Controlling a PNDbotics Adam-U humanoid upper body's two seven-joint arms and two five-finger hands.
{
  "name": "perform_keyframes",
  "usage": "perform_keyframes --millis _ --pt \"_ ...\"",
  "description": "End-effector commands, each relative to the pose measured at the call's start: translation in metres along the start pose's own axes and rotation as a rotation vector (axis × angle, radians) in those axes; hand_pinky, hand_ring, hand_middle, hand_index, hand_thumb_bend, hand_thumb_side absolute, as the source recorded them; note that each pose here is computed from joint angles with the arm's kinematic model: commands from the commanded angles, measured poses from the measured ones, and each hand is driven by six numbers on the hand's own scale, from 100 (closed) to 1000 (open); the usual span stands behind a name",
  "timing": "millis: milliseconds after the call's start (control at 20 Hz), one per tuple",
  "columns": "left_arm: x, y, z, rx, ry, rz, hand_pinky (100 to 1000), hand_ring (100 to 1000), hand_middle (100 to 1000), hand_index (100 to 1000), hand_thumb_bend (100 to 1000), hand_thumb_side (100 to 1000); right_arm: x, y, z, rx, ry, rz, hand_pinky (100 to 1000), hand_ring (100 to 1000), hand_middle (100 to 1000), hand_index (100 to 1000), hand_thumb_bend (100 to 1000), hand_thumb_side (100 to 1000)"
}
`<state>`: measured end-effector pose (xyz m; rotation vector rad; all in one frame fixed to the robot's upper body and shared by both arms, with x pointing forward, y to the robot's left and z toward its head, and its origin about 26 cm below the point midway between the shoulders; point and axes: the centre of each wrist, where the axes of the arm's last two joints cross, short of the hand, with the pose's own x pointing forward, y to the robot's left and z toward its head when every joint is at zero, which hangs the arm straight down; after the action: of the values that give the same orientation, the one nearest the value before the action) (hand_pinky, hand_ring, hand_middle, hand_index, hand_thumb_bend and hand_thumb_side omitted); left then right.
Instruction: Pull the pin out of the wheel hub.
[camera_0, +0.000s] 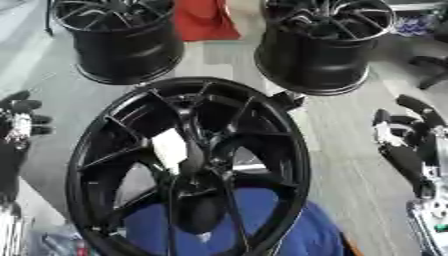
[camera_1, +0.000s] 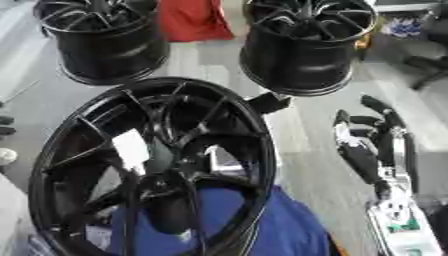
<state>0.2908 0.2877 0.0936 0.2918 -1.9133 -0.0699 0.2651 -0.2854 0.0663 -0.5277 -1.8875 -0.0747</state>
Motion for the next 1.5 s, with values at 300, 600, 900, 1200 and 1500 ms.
perform_keyframes --millis 300,600,900,1200,1500 --pt "0.008 0.001 -0.004 -0.004 -0.035 -0.008 615 626 676 820 100 627 0.007 -0.002 -0.004 -0.007 -0.030 -0.004 586 685 803 810 241 264" --pt "0.015 0.009 -0.008 -0.013 -0.065 -0.046 616 625 677 821 100 604 0.006 -0.002 -0.003 -0.004 -0.029 -0.003 586 685 803 810 240 264" --pt "0.058 0.021 -0.028 -0.141 -0.262 -0.215 629 632 697 833 100 518 0.005 -0.004 -0.003 0.001 -0.029 0.011 586 685 803 810 240 264" --pt "0.093 0.003 -0.049 -0.408 -0.474 -0.411 665 659 727 847 119 494 0.004 -0.007 -0.004 0.018 -0.032 0.033 586 685 803 810 239 264" --pt "0.104 -0.010 -0.076 -0.659 -0.586 -0.658 725 721 780 869 254 516 0.004 -0.007 -0.004 0.052 -0.038 0.046 585 684 803 810 239 264"
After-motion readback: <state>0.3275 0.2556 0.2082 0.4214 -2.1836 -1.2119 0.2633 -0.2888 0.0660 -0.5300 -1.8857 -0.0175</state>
